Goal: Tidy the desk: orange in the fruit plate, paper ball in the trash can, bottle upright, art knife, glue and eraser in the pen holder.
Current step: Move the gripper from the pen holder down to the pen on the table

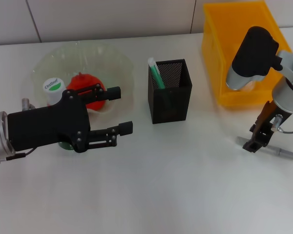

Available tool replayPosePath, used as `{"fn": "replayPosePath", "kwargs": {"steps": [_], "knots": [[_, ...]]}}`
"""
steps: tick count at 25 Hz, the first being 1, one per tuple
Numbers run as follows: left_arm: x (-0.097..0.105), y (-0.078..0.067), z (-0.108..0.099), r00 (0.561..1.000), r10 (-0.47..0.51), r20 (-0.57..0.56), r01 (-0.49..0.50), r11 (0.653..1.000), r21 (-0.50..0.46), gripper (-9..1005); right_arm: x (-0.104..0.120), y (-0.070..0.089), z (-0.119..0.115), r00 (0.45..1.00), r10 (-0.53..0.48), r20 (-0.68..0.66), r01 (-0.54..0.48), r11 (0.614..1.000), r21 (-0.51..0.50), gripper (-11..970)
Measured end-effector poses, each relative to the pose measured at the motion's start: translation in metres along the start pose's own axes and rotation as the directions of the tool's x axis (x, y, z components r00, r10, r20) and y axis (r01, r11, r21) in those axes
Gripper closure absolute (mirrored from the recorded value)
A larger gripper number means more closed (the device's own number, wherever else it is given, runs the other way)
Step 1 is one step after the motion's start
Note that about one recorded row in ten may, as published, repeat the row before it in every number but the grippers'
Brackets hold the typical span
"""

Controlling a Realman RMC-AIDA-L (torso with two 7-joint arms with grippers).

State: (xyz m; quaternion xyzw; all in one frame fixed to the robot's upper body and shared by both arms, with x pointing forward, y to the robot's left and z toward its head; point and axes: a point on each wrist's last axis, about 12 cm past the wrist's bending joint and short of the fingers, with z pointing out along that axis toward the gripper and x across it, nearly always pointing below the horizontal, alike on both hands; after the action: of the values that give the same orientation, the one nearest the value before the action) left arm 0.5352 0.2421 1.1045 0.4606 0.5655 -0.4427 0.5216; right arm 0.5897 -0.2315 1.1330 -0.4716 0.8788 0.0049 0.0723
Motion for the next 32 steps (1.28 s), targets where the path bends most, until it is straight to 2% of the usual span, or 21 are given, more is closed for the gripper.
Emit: {"fn": "replayPosePath", "kwargs": {"steps": [25,32], "knots": [[0.0008,-0.0009,-0.0010,1.000,-0.002,0.000,0.002,1.000,-0.001,205,0.0030,0.0020,0.0052,0.999,0.035,0.022,-0.035,0.999,-0.030,466],[0.0008,-0.0011,-0.0013,1.000,-0.002,0.000,0.002,1.000,-0.001,205,0.0039,0.0021,0.0080,0.999,0.039,0.018,-0.038,0.999,-0.035,523]]}}
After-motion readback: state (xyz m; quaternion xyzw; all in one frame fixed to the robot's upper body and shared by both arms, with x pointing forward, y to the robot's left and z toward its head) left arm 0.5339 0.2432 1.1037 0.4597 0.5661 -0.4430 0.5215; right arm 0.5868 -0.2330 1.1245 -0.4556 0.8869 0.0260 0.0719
